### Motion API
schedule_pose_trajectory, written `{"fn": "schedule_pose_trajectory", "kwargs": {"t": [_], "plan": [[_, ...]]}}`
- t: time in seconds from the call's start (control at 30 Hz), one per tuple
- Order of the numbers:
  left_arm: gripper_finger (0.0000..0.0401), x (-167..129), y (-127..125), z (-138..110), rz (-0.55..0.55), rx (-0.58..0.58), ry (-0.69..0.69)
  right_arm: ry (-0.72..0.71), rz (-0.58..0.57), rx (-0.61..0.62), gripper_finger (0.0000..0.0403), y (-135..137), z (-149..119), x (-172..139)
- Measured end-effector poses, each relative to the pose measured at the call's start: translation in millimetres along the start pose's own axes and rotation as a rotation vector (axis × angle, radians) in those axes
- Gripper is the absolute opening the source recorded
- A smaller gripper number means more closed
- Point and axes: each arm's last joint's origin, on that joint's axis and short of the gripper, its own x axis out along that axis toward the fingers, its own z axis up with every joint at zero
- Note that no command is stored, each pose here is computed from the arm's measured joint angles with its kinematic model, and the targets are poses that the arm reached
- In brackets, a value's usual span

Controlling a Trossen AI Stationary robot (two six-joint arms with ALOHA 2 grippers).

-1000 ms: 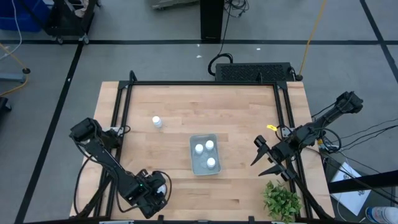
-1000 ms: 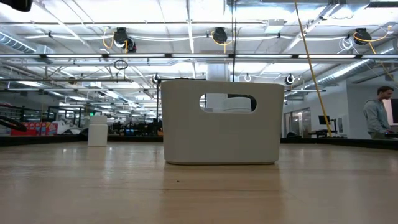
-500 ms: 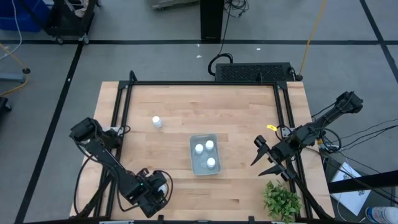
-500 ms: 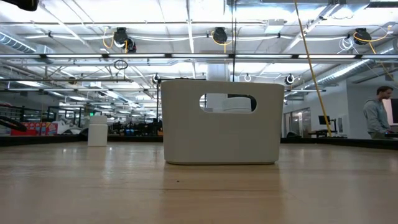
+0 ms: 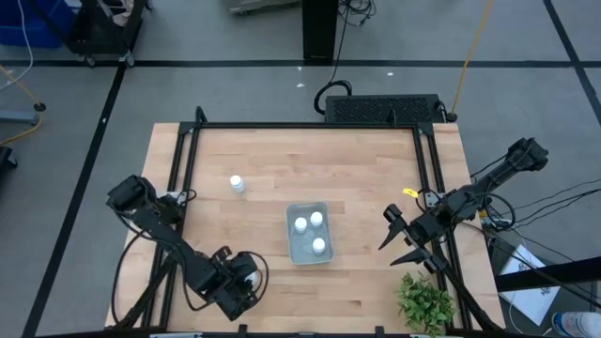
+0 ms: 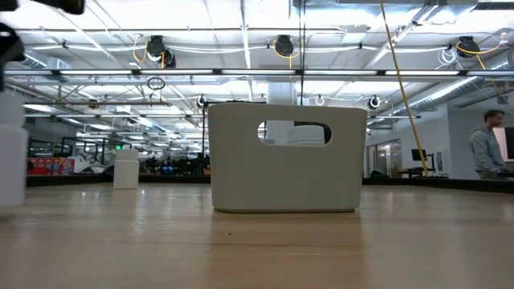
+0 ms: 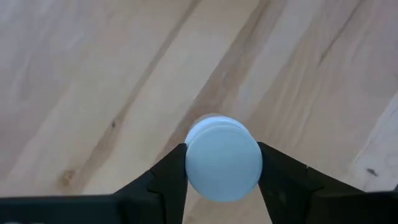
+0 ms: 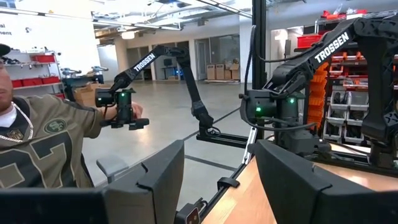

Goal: Pick and place pill bottles into a basket
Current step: Put the white medicine bottle into the gray bin

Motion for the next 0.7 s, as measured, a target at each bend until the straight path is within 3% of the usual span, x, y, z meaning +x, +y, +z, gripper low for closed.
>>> {"fn": "schedule_pose_trajectory", "kwargs": {"t": [0.53, 0.7], "plan": [[0.0167, -48, 39, 71, -0.129, 0.020, -0.132, 0.012, -0.004, -0.002, 0.0194, 0, -1, 0], [0.0179, -52, 46, 103, -0.232, 0.039, -0.189, 0.012, -0.005, -0.003, 0.0194, 0, -1, 0]]}}
